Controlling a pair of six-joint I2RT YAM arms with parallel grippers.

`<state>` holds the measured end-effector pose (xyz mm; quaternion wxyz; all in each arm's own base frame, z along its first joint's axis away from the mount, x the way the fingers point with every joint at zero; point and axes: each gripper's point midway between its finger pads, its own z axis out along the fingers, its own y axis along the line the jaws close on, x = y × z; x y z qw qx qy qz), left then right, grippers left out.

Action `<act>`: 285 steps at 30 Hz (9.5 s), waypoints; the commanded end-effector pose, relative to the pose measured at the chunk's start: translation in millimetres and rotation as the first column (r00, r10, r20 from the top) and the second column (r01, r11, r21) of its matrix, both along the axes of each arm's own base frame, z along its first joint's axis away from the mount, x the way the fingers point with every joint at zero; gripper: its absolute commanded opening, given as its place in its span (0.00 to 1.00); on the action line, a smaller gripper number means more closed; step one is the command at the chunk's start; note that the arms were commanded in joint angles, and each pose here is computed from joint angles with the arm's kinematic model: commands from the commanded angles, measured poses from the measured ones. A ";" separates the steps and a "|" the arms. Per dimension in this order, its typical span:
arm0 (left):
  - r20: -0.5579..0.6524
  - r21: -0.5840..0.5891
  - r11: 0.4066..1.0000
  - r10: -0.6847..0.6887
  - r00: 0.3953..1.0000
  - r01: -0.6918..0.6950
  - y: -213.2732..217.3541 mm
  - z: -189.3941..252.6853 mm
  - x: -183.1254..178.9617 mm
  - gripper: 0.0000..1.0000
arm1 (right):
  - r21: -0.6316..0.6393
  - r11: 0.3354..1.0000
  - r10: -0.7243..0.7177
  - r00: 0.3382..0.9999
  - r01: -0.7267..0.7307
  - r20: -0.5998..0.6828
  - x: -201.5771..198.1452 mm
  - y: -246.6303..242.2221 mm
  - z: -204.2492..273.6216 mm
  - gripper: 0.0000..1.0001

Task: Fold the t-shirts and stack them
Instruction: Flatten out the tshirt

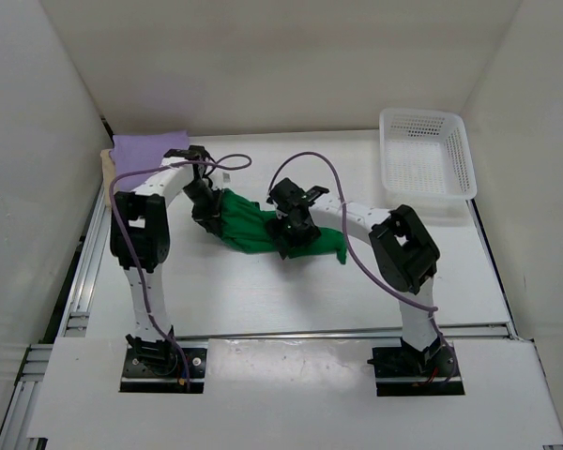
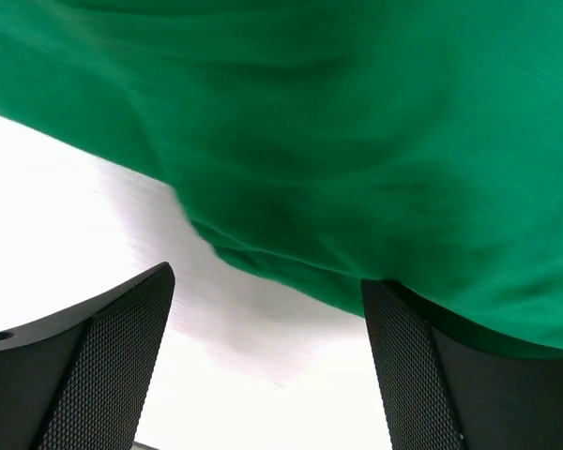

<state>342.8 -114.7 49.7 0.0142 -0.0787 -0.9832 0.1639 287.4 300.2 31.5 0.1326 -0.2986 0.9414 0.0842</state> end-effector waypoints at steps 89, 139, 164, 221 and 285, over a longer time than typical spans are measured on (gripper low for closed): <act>0.334 -0.095 0.984 0.176 0.926 -0.153 58.7 119.0 89.6 1.00 | 0.423 0.751 -0.563 0.826 0.506 0.012 205.8 -86.2 194.1 1.00; 0.720 0.089 0.840 0.317 0.617 -0.536 169.5 157.7 -99.8 0.96 | -0.067 0.491 -0.852 0.462 0.869 -0.247 -144.4 10.1 -40.9 0.00; 0.324 0.134 0.969 -0.239 0.915 0.206 -31.5 14.5 -75.1 1.00 | 0.578 0.490 -0.821 0.569 0.653 0.053 -126.6 -152.5 208.2 0.00; 0.091 0.268 0.955 -0.159 0.983 0.130 32.3 19.5 -116.2 0.79 | 0.394 0.576 -0.800 0.593 0.716 0.091 -139.7 -161.1 128.1 0.00; 0.298 0.431 0.893 -0.005 0.955 -0.130 106.0 32.2 -80.2 0.97 | 0.344 0.503 -0.814 0.569 0.793 -0.122 -95.6 -180.8 61.9 0.00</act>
